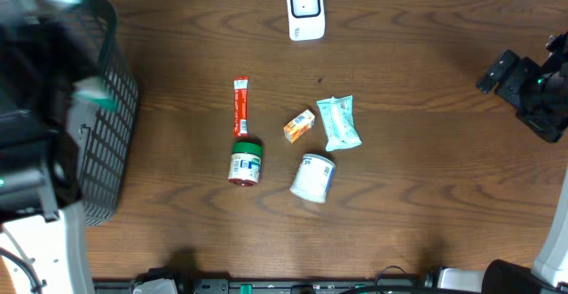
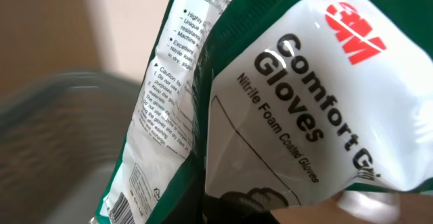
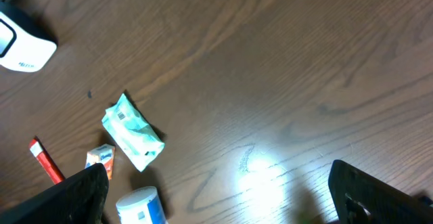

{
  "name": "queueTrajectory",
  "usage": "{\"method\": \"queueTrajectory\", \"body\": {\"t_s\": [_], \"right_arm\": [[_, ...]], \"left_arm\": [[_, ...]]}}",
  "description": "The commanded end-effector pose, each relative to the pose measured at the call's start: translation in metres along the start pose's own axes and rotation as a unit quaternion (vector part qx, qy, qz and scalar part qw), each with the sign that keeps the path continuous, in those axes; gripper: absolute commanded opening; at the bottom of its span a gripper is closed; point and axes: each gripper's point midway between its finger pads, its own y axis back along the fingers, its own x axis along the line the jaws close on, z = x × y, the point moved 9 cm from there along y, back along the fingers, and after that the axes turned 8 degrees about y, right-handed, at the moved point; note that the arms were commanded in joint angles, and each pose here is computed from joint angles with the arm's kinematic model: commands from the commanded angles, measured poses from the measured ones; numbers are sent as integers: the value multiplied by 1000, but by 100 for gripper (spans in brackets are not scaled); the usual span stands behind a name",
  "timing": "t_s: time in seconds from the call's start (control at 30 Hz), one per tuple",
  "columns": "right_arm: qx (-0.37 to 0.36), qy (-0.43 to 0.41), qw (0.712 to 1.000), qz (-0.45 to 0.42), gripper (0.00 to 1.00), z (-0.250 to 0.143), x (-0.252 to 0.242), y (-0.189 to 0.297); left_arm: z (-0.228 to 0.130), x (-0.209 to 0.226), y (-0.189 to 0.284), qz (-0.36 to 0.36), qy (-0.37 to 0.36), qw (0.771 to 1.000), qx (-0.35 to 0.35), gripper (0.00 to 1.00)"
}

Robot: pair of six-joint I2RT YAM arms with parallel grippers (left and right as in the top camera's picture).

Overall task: Scan the item barcode
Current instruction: 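Lift the gloves pack out and carry it right of the wipes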

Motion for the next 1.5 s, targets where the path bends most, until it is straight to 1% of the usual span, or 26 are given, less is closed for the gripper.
{"method": "queueTrajectory", "body": {"t_s": [0.0, 0.07, 0.13, 0.27, 0.43, 0.6, 0.63, 0.73, 0.83, 0.93, 1.07, 1.2, 1.27, 1.33, 1.47], "right_arm": [[-6, -5, 1000, -2, 99, 3, -1, 2], [-6, -5, 1000, -2, 99, 3, -1, 2], [-6, -5, 1000, -2, 99, 3, -1, 2], [-6, -5, 1000, -2, 99, 3, -1, 2], [-6, -5, 1000, -2, 99, 2, 0, 2], [-13, -8, 1000, 5, 99, 5, 1, 2], [-11, -8, 1000, 5, 99, 4, 1, 2], [-7, 4, 1000, 4, 99, 3, 0, 3], [-8, 30, 999, 33, 99, 5, -2, 9], [-10, 0, 999, 41, 99, 6, -16, 21], [-29, -53, 998, 33, 99, 9, -44, 43], [-36, -95, 995, 11, 99, 6, -74, 57], [-34, -104, 994, 5, 99, 5, -81, 58], [-33, -109, 994, -5, 99, 4, -86, 58], [-31, -109, 994, -9, 99, 3, -86, 58]], "left_arm": [[-16, -43, 4, -127, -12, 990, 52, 7], [-31, -66, 0, -173, -27, 981, 86, 7], [-46, -83, -6, -196, -39, 973, 115, 8], [-80, -121, -21, -237, -66, 953, 178, 7], [-123, -164, -42, -272, -93, 929, 235, 7], [-162, -195, -61, -278, -66, 914, 287, 7], [-170, -202, -62, -288, -64, 908, 298, 7], [-187, -224, -59, -318, -45, 890, 323, 7], [-201, -244, -49, -329, -13, 880, 343, 7], [-218, -267, -40, -339, 2, 875, 346, 7], [-251, -292, -29, -308, 59, 871, 378, 7], [-296, -320, -20, -288, 115, 852, 422, 7], [-315, -330, -16, -280, 138, 844, 437, 7], [-334, -339, -15, -268, 146, 849, 431, 7], [-366, -345, -19, -231, 132, 886, 379, 7]]}}
